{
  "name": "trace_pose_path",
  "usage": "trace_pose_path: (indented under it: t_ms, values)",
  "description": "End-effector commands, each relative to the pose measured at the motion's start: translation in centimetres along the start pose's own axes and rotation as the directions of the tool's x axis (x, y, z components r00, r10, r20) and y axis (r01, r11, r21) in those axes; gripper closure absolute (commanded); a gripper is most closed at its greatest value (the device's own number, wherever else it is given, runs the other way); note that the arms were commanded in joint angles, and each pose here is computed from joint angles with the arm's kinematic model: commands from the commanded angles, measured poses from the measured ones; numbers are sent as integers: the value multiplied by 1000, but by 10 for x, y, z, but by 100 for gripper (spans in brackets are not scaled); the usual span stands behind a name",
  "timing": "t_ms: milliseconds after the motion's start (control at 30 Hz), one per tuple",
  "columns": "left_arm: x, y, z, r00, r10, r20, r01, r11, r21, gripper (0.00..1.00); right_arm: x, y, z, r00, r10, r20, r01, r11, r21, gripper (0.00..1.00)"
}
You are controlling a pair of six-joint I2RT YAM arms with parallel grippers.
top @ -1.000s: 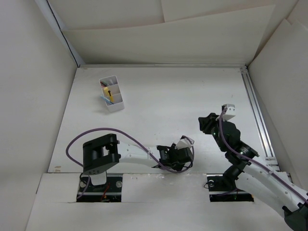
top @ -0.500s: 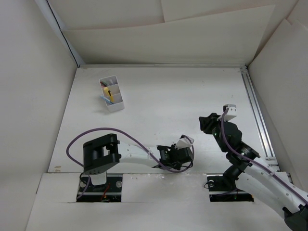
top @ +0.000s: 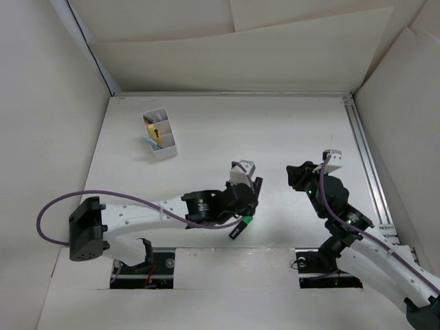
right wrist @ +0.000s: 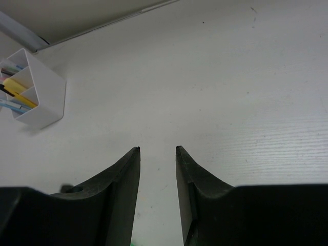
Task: Sort the stationery into containers
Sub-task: Pick up the pen from the center of the board, then place the pen in the storage box.
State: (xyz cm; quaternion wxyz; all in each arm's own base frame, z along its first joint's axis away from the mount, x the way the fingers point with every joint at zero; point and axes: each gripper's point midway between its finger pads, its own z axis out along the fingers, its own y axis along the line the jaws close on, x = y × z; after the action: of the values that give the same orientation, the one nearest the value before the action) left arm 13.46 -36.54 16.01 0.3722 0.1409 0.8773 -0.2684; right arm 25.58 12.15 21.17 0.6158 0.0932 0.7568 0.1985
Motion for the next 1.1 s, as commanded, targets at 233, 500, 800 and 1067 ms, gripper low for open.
trace_pose_path:
  t_ms: [233,500,800,1067]
  values:
    - [-164,122,-41,795,-360,488,409,913,8,98,-13,9,-1,999,21,25,-20,999,-29,61]
    - [-212,177,-44,737,-559,380,538,826,170,98,-9,11,2,1000,8,7,-8,999,-45,61]
    - [-245,182,-31,529,-848,39,690,456,563,97,-11,13,0,1000,12,10,-12,998,-57,61]
    - [-247,230,-40,291,-954,78,782,284,555,100,-11,13,0,1000,12,10,-12,998,-57,61]
